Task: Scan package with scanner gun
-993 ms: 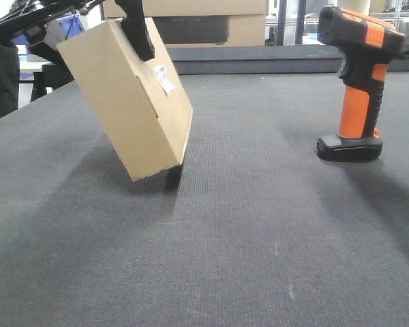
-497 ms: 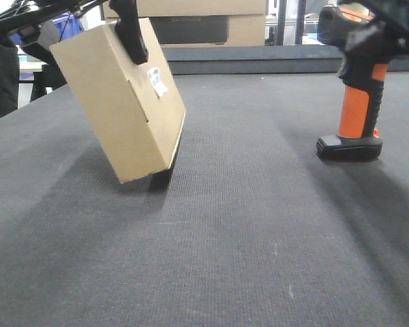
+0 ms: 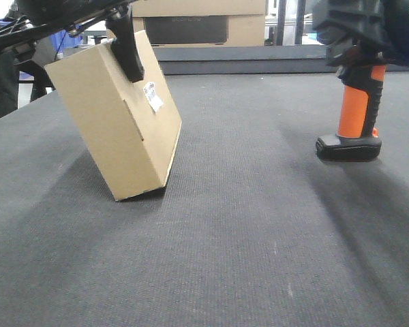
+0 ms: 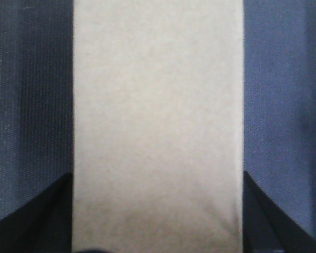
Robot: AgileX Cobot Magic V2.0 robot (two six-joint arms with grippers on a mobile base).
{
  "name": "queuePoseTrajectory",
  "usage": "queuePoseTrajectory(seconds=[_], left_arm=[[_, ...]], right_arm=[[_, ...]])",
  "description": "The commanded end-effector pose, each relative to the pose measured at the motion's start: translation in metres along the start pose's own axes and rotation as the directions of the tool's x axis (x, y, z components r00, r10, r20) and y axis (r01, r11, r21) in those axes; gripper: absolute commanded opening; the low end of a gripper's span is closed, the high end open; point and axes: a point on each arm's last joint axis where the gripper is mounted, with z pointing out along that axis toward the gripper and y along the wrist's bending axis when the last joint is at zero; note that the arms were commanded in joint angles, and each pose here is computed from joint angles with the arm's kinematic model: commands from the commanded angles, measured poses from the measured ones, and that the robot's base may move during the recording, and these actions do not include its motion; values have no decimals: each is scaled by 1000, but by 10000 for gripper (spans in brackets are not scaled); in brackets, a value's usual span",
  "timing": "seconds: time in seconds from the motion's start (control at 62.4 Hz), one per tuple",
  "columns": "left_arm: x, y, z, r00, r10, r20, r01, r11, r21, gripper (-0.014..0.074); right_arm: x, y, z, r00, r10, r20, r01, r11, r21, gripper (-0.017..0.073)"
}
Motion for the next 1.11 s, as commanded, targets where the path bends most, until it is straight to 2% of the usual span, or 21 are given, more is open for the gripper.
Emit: queuePoseTrajectory(seconds=[0.0, 0.16, 0.304, 0.369, 0.449, 0.593, 0.689, 0.881, 1.09], left_arm=[[0, -3, -4, 1000, 1, 20, -1, 1000, 13, -111], [0, -3, -4, 1000, 1, 20, -1, 1000, 13, -111], [0, -3, -4, 1000, 1, 20, -1, 1000, 13, -111], [0, -3, -4, 1000, 0, 22, -1, 1000, 13, -111], [0, -3, -4, 1000, 0, 24, -1, 1000, 14, -111], [-1, -3, -4, 1000, 0, 29, -1, 1000, 16, -111], [-1, -3, -4, 999, 0, 36, -1, 1000, 19, -111], [-2, -3, -4, 999, 0, 40, -1, 1000, 21, -111], [-4, -4, -4, 998, -1, 67, -2, 999, 32, -111]], right_arm=[[3, -6, -1, 997, -27, 76, 24, 999, 46, -141], [14, -20, -8, 980, -37, 194, 10, 990, 142, -141], [16, -22, -9, 980, -17, 199, -14, 988, 153, -141], [16, -22, -9, 978, 30, 207, -61, 988, 143, -141], [16, -23, -8, 970, 114, 216, -145, 981, 129, -141], [19, -25, -6, 961, 171, 218, -205, 968, 145, -141], [20, -28, -3, 957, 158, 243, -201, 965, 166, -141], [30, -28, -2, 940, 91, 328, -164, 965, 203, -141], [42, -27, 9, 949, 56, 310, -131, 965, 227, -141]])
